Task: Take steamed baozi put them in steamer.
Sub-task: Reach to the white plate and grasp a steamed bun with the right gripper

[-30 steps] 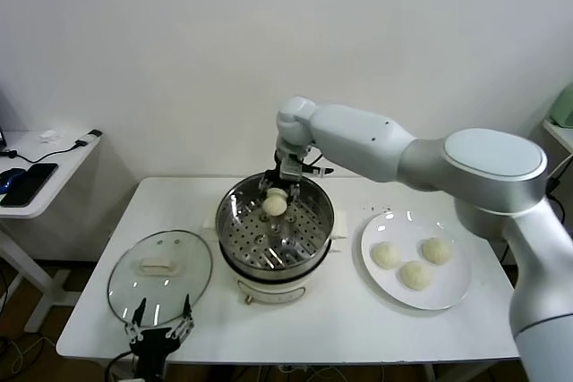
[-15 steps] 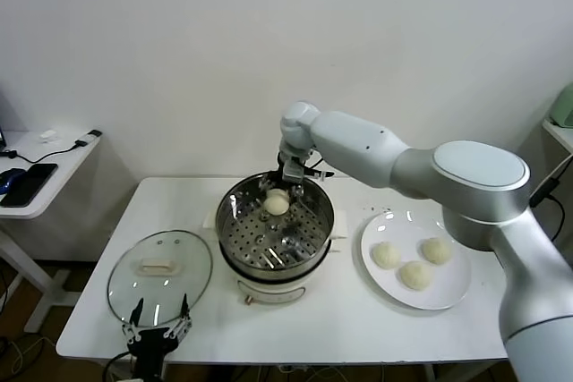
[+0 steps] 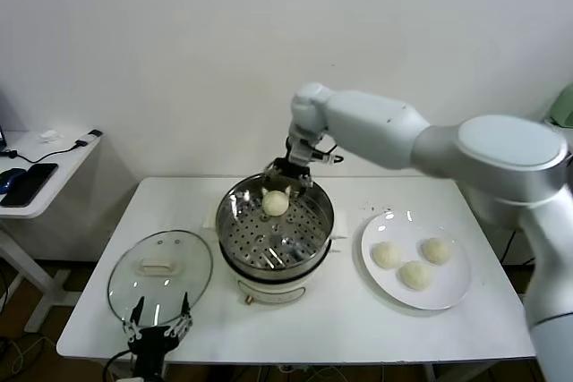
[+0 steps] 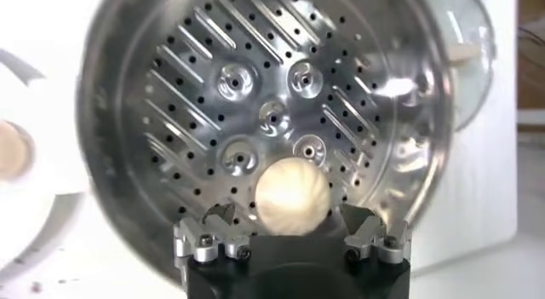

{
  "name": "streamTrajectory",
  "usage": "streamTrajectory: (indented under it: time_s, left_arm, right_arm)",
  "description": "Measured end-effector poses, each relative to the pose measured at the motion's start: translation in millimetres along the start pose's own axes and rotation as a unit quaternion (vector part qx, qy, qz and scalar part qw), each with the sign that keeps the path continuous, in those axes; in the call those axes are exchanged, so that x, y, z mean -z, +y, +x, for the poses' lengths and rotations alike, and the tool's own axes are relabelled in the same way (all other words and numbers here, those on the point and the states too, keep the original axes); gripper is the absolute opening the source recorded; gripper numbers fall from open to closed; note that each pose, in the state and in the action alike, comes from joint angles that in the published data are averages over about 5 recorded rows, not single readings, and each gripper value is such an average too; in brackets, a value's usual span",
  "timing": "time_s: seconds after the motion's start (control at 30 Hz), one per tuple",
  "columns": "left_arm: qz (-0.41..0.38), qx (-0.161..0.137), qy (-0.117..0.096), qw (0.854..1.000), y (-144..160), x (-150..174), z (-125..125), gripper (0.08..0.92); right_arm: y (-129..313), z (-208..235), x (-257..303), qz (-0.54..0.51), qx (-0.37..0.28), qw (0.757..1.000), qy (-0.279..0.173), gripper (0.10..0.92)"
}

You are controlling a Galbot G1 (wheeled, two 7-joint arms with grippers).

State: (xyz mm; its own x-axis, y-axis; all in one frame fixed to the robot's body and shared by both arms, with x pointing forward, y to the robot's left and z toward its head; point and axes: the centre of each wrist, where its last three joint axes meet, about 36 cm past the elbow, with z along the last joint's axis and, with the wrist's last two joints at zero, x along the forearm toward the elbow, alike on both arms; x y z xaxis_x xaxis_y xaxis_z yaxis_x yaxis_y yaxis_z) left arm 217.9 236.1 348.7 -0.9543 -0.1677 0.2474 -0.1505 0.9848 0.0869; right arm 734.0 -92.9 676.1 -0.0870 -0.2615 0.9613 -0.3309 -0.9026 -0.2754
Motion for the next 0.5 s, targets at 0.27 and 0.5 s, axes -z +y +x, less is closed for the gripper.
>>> streamTrajectory:
  time_s: [0.27, 0.5]
  left_arm:
    - [0.002, 0.000, -0.006, 1.000, -1, 2, -4, 0.823]
    - [0.003, 0.000, -0.006, 1.000, -2, 0, -7, 0.823]
  right_arm:
    - [102, 50, -12, -0.195, -0.010, 0.980, 0.044, 0.823]
    - [203, 34, 1, -0.362, -0.004, 0.930, 0.059, 0.823]
